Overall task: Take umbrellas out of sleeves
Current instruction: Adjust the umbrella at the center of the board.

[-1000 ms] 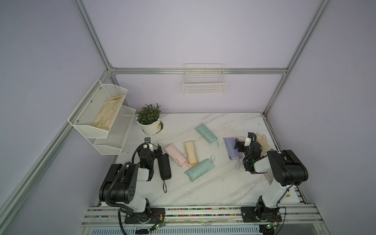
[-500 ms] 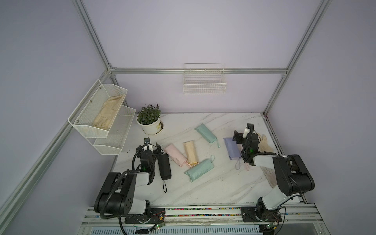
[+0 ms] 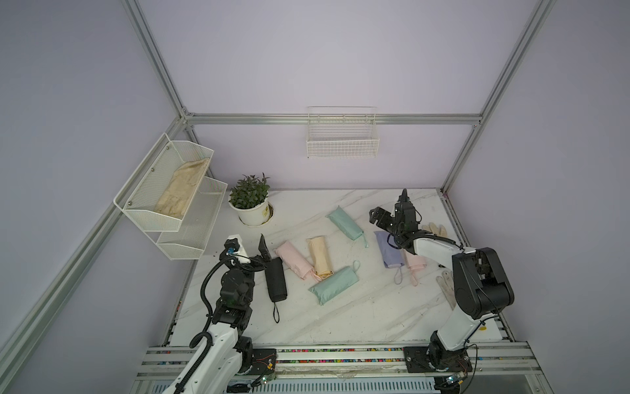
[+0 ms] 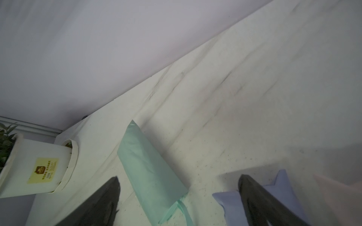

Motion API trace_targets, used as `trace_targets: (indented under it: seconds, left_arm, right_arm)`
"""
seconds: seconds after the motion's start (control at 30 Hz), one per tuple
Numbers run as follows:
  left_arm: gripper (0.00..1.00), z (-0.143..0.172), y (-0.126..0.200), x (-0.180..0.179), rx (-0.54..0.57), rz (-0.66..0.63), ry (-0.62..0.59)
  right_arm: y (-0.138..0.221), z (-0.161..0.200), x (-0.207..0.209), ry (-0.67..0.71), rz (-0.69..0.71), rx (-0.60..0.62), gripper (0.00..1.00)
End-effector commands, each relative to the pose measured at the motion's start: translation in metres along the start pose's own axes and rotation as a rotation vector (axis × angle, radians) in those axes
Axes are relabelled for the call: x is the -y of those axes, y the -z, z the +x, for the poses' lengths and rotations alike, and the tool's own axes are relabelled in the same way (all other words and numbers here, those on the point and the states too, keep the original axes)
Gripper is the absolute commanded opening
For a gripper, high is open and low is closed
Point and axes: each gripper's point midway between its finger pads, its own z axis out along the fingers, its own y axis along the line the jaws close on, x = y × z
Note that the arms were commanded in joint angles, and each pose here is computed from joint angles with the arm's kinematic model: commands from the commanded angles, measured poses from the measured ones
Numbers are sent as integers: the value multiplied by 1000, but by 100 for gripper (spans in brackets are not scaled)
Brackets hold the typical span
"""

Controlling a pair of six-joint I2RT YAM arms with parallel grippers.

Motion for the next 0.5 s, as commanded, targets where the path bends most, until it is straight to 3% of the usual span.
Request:
trace_targets:
  seconds: [0.0, 0.07, 0.23, 0.47]
  left_arm:
    - [100, -13, -2, 34, -65, 156, 220]
    - [100, -2, -6, 34, -132, 144, 273]
    - [100, 29, -17, 23, -295, 53, 145]
    - [100, 45, -19, 12, -339, -9, 133]
  right_arm:
    - [0, 37, 20, -200, -84, -243, 97]
    - [7, 50, 23, -187, -151, -256, 97]
    - [14, 68, 23, -69, -148, -254, 97]
    - [13, 99, -22, 103, -157, -324, 97]
